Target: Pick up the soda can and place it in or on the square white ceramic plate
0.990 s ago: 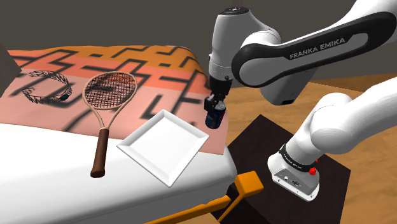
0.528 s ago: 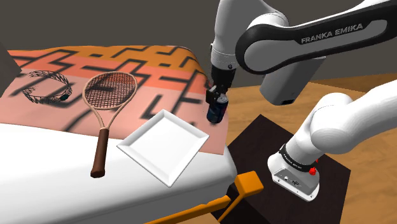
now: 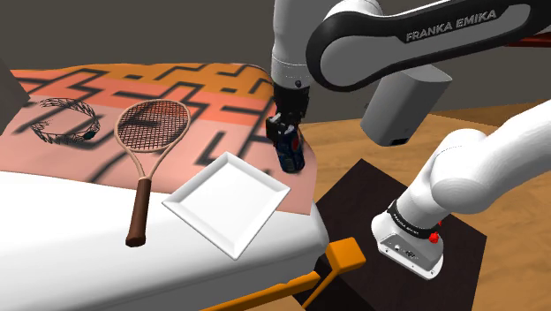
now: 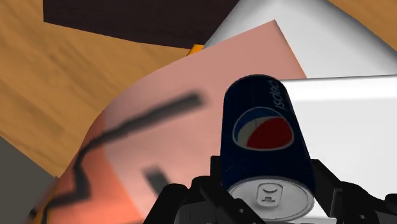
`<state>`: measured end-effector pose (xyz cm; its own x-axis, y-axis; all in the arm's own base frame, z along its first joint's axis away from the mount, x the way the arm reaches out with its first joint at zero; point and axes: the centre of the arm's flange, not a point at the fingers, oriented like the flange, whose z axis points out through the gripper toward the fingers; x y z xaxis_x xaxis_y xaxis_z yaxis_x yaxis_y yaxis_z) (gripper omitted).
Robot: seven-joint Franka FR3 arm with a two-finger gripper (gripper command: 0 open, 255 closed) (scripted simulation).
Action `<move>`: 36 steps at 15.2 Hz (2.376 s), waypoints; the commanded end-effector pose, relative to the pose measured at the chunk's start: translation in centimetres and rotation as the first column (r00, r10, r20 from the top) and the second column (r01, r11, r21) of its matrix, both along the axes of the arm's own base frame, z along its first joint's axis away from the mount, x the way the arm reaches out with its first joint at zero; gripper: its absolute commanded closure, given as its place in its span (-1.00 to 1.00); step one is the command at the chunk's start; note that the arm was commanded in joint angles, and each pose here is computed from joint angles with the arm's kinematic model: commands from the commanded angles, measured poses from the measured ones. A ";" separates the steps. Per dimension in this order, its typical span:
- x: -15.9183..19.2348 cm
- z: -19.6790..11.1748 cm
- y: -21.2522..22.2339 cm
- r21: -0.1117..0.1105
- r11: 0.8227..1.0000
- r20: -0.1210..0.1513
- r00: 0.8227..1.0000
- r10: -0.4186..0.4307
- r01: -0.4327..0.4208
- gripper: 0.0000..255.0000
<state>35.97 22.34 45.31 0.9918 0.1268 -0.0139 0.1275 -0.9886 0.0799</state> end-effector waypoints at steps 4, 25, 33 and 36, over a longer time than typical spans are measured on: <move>2.1 1.2 6.0 0.001 1.000 0.000 1.000 -0.001 0.001 1.00; 5.5 -4.8 14.8 0.001 1.000 0.000 1.000 -0.001 0.001 1.00; 5.5 -7.7 14.8 0.001 1.000 0.000 1.000 -0.001 0.001 1.00; 5.5 -7.7 14.8 0.001 1.000 0.000 1.000 -0.001 0.001 1.00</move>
<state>41.46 37.13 37.62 0.9919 0.1262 -0.0142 0.1269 -0.9887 0.0792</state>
